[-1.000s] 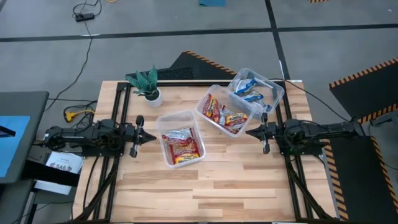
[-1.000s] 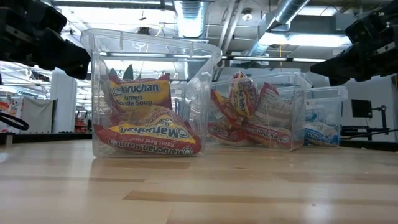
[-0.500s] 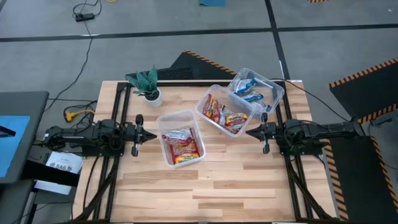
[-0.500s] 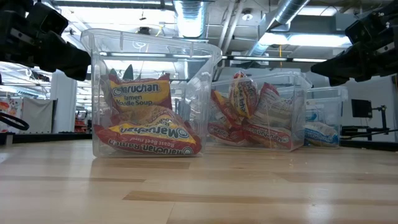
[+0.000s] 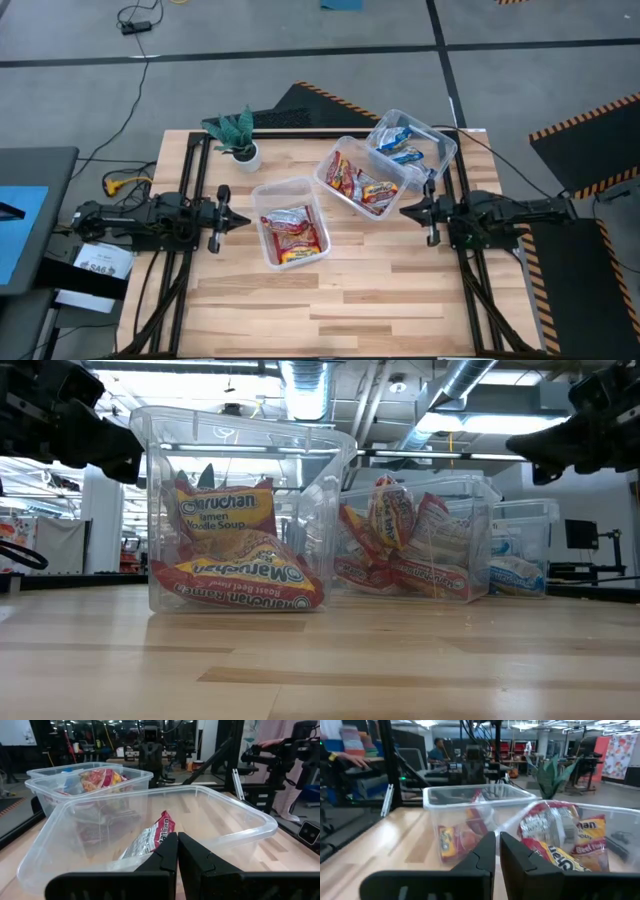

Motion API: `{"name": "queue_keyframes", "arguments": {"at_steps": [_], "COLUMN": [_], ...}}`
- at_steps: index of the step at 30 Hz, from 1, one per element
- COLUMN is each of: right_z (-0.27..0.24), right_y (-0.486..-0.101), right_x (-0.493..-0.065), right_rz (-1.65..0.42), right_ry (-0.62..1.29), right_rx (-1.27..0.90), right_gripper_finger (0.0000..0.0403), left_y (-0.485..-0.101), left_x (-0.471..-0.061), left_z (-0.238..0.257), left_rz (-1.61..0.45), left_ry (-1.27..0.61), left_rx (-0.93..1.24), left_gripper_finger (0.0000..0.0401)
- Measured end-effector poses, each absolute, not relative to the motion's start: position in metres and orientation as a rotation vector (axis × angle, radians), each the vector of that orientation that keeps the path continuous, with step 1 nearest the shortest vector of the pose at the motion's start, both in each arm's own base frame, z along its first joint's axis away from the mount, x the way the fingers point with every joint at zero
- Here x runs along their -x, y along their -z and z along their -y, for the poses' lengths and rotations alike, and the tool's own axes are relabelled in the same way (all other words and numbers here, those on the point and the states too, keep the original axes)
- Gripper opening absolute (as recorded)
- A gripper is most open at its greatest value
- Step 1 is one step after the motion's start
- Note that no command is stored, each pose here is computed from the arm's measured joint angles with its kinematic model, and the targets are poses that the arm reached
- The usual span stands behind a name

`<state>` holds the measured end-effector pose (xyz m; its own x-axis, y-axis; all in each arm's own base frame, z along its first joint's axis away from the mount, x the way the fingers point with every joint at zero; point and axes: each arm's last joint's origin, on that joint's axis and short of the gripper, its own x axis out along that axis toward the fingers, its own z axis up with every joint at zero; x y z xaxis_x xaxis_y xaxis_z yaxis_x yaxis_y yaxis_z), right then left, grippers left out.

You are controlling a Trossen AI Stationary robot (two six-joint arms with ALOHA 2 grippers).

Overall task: Sort Maruchan noodles
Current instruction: Return to Home Position

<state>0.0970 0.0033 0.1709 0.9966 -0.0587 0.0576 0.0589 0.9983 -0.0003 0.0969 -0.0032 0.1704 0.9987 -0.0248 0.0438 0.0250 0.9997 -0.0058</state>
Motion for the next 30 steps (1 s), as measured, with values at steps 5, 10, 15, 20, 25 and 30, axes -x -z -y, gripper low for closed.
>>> {"name": "queue_keyframes", "arguments": {"at_steps": [5, 10, 15, 20, 25, 30], "right_z": [-0.0032, -0.0038, -0.0036, -0.0036, -0.0036, -0.0036], "right_y": [-0.1716, -0.1714, -0.1702, -0.1698, -0.1695, -0.1694], "right_x": [-0.097, -0.097, -0.0971, -0.0971, -0.0971, -0.0971], "right_rz": [0.066, 0.064, 0.053, 0.049, 0.046, 0.044], "right_ry": [0.06, 0.054, 0.056, 0.056, 0.055, 0.055], "right_rx": [0.001, 0.001, 0.002, 0.002, 0.003, 0.003], "right_gripper_finger": [0.0049, 0.0049, 0.0049, 0.0049, 0.0049, 0.0049], "left_y": [-0.1701, -0.1698, -0.1696, -0.1693, -0.1691, -0.169], "left_x": [-0.097, -0.0971, -0.0971, -0.0972, -0.0972, -0.0972], "left_z": [0.0032, 0.0032, 0.0033, 0.0033, 0.0033, 0.0033], "left_rz": [0.042, 0.041, 0.04, 0.039, 0.039, 0.038], "left_ry": [0.025, 0.025, 0.026, 0.026, 0.026, 0.026], "left_rx": [0.008, 0.008, 0.008, 0.008, 0.008, 0.008], "left_gripper_finger": [0.0, 0.0, 0.0, 0.0, 0.0, 0.0]}}
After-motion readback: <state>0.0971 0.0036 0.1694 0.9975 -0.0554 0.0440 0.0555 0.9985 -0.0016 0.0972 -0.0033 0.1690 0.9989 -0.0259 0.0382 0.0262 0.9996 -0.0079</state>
